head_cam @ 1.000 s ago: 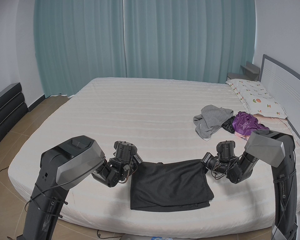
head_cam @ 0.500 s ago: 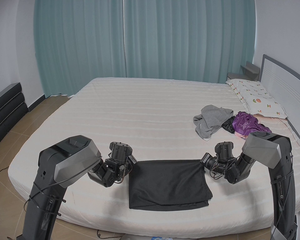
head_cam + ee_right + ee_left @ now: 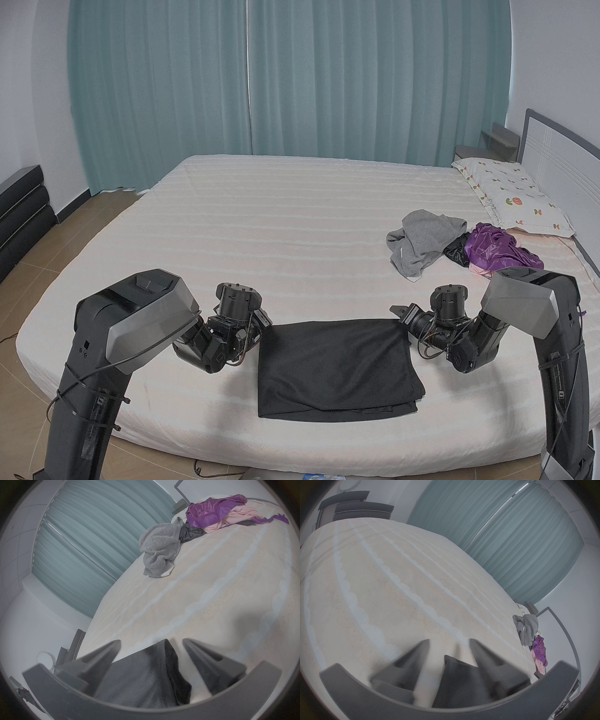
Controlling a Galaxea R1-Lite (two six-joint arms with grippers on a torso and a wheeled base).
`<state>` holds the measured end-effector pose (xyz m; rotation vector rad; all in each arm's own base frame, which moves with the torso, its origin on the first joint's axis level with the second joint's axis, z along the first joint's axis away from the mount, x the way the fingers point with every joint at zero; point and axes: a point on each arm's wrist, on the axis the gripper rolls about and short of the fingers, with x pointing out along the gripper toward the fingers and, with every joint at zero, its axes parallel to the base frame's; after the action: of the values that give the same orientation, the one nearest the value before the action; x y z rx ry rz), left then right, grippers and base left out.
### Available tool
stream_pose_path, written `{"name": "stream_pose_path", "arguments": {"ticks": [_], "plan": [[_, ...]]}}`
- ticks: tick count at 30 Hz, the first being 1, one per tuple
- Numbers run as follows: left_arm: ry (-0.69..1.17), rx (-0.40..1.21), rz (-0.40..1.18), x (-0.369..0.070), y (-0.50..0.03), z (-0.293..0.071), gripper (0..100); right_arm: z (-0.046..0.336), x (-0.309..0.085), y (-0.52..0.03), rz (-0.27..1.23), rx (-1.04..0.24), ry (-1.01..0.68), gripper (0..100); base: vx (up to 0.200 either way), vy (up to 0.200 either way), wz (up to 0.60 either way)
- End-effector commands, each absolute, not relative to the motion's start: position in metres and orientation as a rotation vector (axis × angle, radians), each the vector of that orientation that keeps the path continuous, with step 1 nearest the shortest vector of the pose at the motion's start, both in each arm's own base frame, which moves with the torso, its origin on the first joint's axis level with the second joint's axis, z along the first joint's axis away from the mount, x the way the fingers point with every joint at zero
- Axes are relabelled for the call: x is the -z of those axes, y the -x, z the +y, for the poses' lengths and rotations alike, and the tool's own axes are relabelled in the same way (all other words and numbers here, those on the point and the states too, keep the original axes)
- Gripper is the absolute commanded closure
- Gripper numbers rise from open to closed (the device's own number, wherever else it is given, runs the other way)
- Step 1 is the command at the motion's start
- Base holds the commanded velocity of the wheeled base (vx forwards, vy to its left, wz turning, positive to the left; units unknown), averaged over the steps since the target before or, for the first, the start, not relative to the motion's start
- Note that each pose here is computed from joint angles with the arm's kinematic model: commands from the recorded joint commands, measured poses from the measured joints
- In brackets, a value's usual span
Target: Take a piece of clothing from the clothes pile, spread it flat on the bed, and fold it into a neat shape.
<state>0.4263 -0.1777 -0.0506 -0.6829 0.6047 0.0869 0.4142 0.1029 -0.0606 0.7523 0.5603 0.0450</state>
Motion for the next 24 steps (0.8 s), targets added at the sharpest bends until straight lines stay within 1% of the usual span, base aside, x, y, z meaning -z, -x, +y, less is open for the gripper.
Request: {"name": "stream_pose_path", "arguments": {"ticks": [1, 4, 6, 7, 9, 14, 18, 22, 24], "plan": [[0.694, -0.085, 0.605, 0.044, -0.424, -0.174, 0, 0.098, 0.056, -0.409, 0.547, -0.046, -0.765, 0, 0.0, 0.0, 0.0], [0.745, -0.058, 0.628, 0.031, -0.419, -0.165, 0, 0.091, 0.038, -0.393, 0.525, -0.076, -0.794, 0, 0.0, 0.0, 0.0], [0.785, -0.051, 0.642, 0.025, -0.417, -0.159, 0, 0.088, 0.032, -0.382, 0.534, -0.097, -0.8, 0, 0.0, 0.0, 0.0], [0.832, -0.039, 0.653, 0.016, -0.415, -0.152, 0, 0.082, 0.023, -0.368, 0.547, -0.132, -0.806, 0, 0.0, 0.0, 0.0], [0.866, -0.032, 0.67, 0.01, -0.412, -0.141, 0, 0.078, 0.017, -0.353, 0.577, -0.171, -0.808, 0, 0.0, 0.0, 0.0], [0.882, -0.041, 0.685, 0.009, -0.412, -0.122, 0, 0.072, 0.026, -0.311, 0.729, -0.218, -0.764, 0, 0.0, 0.0, 0.0], [0.89, -0.061, 0.673, 0.01, -0.416, -0.112, 0, 0.069, 0.032, -0.296, 0.736, -0.274, -0.659, 0, 0.0, 0.0, 0.0], [0.892, -0.063, 0.67, 0.01, -0.416, -0.111, 0, 0.07, 0.037, -0.289, 0.769, -0.281, -0.631, 0, 0.0, 0.0, 0.0], [0.89, -0.063, 0.672, 0.01, -0.416, -0.111, 0, 0.072, 0.042, -0.285, 0.788, -0.297, -0.586, 0, 0.0, 0.0, 0.0]]}}
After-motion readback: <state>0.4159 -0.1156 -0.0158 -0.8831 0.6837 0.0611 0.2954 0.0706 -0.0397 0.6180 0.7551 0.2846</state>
